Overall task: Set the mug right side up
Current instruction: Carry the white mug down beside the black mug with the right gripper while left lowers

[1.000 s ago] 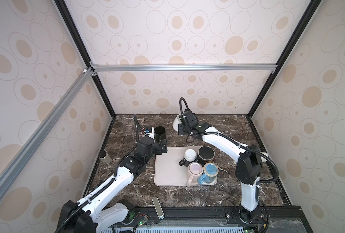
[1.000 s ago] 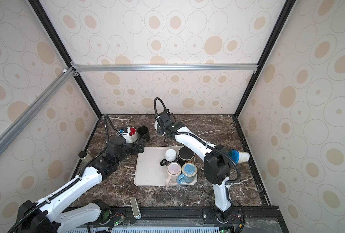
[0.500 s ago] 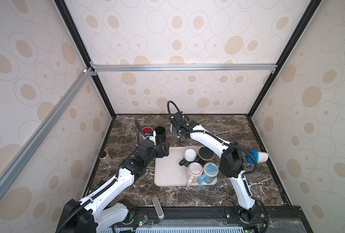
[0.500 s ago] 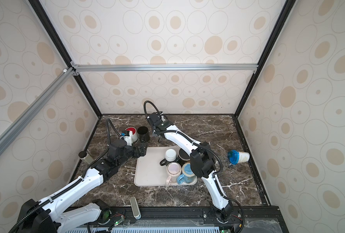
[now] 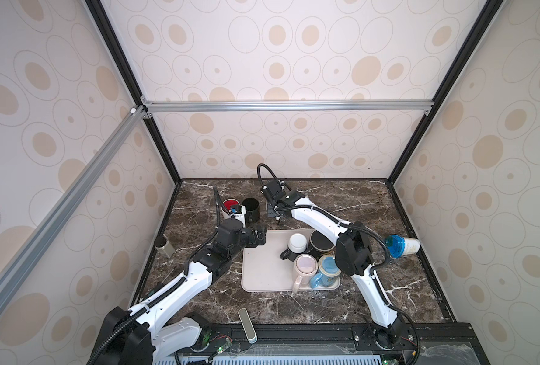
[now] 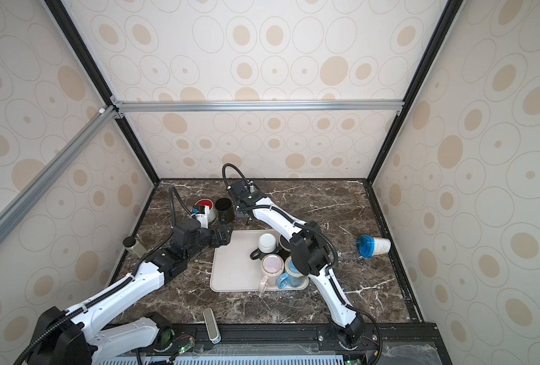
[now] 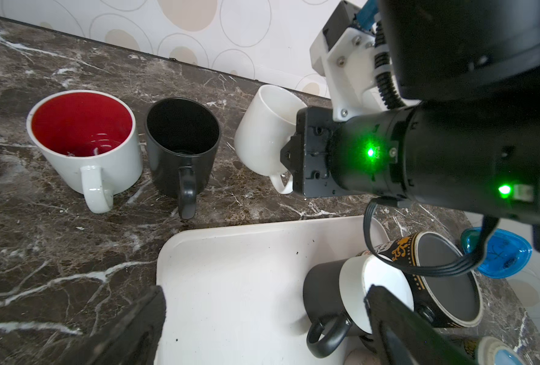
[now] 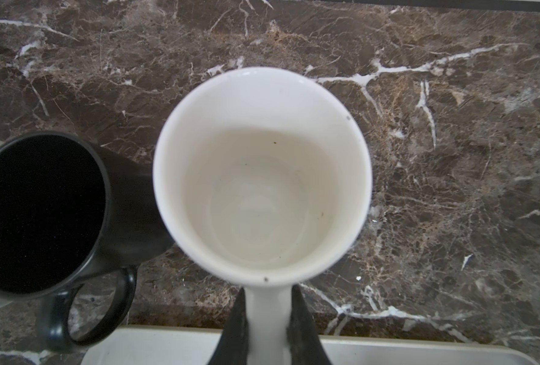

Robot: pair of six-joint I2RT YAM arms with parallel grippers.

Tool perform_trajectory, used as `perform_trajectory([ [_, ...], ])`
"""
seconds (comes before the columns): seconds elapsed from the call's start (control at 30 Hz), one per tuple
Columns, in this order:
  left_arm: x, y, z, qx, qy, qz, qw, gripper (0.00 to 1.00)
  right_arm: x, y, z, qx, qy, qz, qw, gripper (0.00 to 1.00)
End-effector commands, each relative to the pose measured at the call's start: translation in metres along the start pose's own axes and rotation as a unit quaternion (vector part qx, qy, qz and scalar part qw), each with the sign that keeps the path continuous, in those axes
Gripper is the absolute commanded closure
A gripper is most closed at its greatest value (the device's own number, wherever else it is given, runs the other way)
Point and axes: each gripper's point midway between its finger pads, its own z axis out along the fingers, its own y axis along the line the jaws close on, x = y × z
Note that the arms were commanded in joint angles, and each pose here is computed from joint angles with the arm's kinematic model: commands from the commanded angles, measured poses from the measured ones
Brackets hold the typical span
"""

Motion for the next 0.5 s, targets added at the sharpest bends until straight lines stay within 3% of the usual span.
perform_trajectory([
  [0.0, -0.003, -0.004, 0.0, 0.008, -0.007, -0.008, 1.0, 0.0, -0.021, 0.013, -0.011, -0.016, -0.035, 0.011, 0.999, 1.0],
  [0.47, -0.001, -0.003, 0.0, 0.009, -0.006, -0.011, 1.0, 0.0, -0.006, 0.025, 0.002, -0.024, -0.017, 0.007, 1.0, 1.0],
])
